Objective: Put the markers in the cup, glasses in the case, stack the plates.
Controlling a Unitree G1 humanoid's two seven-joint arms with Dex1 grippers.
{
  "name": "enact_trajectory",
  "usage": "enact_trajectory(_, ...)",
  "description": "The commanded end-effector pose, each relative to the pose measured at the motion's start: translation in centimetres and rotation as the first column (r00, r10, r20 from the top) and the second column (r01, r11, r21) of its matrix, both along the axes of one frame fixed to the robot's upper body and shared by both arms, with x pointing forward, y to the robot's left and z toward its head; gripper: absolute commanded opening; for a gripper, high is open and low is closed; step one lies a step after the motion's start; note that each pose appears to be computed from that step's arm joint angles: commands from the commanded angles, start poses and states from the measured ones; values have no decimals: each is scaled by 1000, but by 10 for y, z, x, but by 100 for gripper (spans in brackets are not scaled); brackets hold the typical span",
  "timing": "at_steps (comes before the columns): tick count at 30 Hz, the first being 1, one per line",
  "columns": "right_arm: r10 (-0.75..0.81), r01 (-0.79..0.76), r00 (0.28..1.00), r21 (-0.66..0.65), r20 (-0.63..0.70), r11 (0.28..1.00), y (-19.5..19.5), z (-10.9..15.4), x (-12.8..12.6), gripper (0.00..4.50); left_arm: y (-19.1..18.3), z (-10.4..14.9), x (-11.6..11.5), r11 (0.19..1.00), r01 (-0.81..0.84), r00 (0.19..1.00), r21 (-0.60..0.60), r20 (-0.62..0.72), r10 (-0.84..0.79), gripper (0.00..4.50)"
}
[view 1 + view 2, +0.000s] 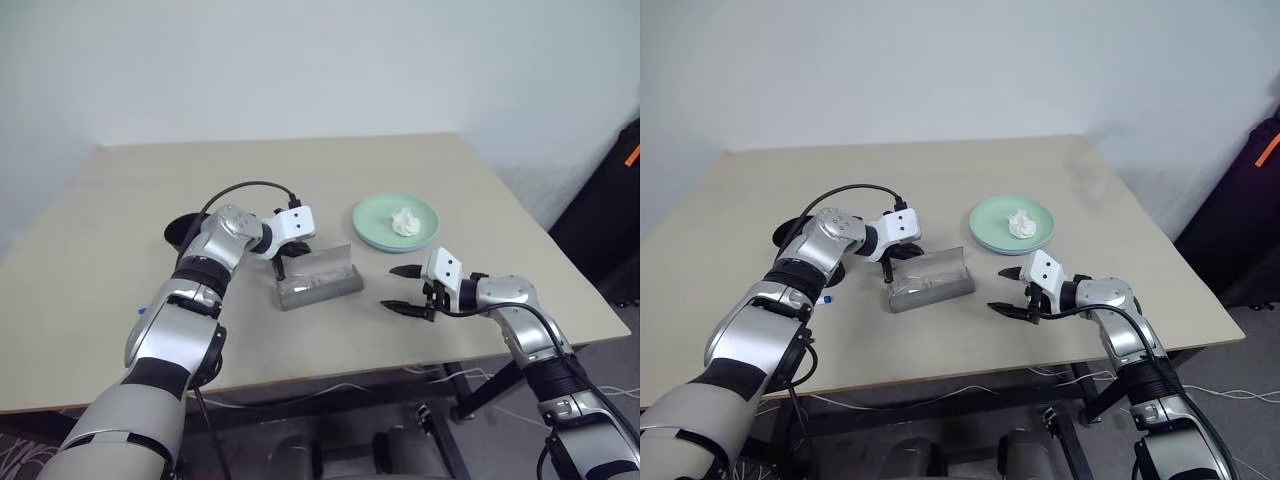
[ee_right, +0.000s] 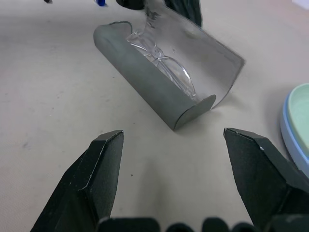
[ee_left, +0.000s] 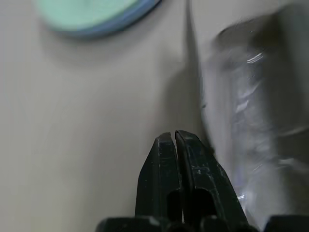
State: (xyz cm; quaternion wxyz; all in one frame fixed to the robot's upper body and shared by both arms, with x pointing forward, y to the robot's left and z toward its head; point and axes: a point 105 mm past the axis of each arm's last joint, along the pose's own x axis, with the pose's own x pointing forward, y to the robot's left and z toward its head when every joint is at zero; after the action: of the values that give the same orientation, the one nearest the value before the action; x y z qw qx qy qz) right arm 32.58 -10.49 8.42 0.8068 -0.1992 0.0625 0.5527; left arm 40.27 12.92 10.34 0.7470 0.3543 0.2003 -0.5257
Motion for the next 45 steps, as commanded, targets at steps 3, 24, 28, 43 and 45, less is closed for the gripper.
enact_trajectory(3,12,-14,998,31,60,999,4,17,7,359,-1,27,-23,990,117,993,-82,-10,-118,2)
enact_trajectory(24,42,-43,998,30,57,999,11,15,7,359,21,4,-60,985,162,986,57,-56,-159,2)
enact_trajectory(28,40,-42,998,30,57,999,11,15,7,359,17,29,-66,982,188,982,-9,-8,-188,2)
enact_trajectory(43,51,-52,997,17,50,999,11,14,8,359,90,27,-129,943,253,958,215,-193,-213,57)
enact_trajectory(45,53,-53,997,17,50,998,12,14,8,359,97,27,-133,943,245,955,224,-221,-196,118)
